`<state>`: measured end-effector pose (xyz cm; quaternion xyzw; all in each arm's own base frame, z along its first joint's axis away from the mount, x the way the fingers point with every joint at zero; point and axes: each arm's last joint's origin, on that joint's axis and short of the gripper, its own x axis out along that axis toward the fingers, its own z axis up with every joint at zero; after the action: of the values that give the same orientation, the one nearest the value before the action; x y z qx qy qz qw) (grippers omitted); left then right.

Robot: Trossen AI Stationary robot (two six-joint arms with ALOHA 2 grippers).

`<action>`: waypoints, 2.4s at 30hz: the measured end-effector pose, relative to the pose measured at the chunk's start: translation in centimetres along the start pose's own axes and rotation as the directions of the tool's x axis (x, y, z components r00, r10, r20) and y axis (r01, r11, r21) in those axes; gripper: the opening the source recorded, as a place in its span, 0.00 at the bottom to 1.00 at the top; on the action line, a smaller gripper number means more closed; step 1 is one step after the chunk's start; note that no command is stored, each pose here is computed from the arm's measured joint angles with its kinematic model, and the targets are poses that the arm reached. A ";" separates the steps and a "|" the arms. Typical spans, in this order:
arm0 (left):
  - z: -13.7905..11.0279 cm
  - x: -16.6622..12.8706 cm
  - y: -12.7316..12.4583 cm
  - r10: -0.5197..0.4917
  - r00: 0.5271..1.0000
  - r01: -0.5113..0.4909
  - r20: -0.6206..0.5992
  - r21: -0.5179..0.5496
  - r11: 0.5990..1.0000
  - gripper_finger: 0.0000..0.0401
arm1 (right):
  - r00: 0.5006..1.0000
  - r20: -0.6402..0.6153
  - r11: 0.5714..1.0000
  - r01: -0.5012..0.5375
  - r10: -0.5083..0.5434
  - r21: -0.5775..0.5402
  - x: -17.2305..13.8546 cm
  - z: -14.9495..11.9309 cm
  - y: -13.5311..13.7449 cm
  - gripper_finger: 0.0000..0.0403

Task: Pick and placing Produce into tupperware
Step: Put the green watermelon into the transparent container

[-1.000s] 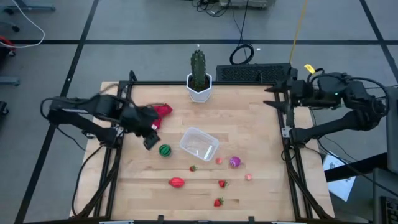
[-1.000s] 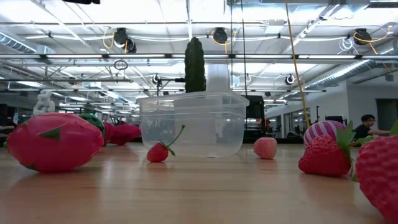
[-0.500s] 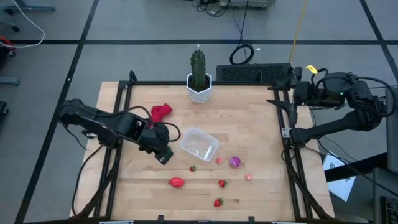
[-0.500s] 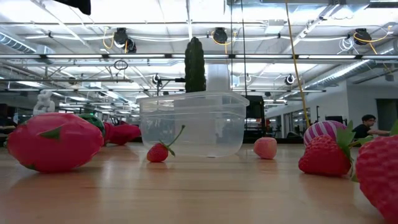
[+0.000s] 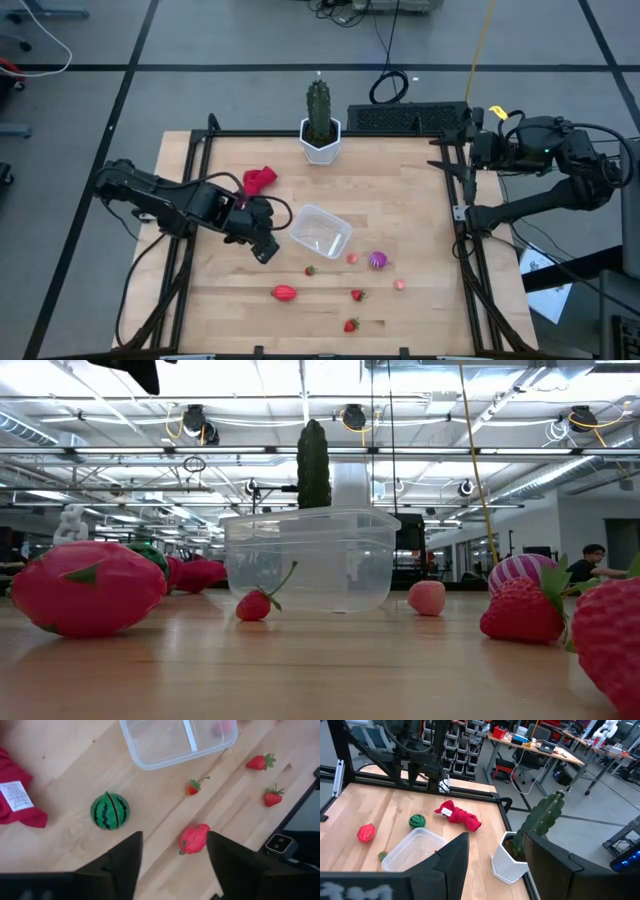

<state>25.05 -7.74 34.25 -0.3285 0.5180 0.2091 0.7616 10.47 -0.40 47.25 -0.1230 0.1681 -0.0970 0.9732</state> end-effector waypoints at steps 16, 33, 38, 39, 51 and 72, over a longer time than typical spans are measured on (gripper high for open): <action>-0.7 3.5 0.5 -0.017 0.998 0.016 -0.065 -0.012 1.000 0.97 | 1.000 0.006 0.992 -0.002 0.001 0.125 1.0 -0.3 0.4 0.45; -2.7 9.0 3.0 0.075 0.991 -0.082 -0.110 -0.057 0.995 0.98 | 0.999 -0.037 0.995 -0.007 0.011 0.104 4.2 -0.1 1.2 0.45; -2.8 9.7 3.6 0.101 0.989 -0.109 -0.112 -0.065 0.992 0.98 | 0.999 -0.044 0.995 -0.008 0.012 0.101 4.5 -0.1 1.3 0.45; -2.8 9.8 3.7 0.105 0.989 -0.113 -0.108 -0.067 0.991 0.98 | 0.999 -0.045 0.995 -0.008 0.012 0.101 4.5 -0.1 1.3 0.45; -3.2 12.0 4.6 0.074 0.994 -0.078 -0.081 -0.051 0.996 0.98 | 0.999 -0.044 0.995 -0.008 0.012 0.101 4.5 -0.1 1.3 0.45; -2.8 12.2 4.9 0.126 0.992 -0.126 -0.008 0.019 0.992 0.98 | 0.999 -0.042 0.995 -0.008 0.012 0.102 4.5 0.0 1.3 0.45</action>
<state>24.62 -6.59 20.85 -0.2892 0.5432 0.2504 0.7474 14.77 -0.25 45.51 -0.0704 0.1840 -0.1032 0.9749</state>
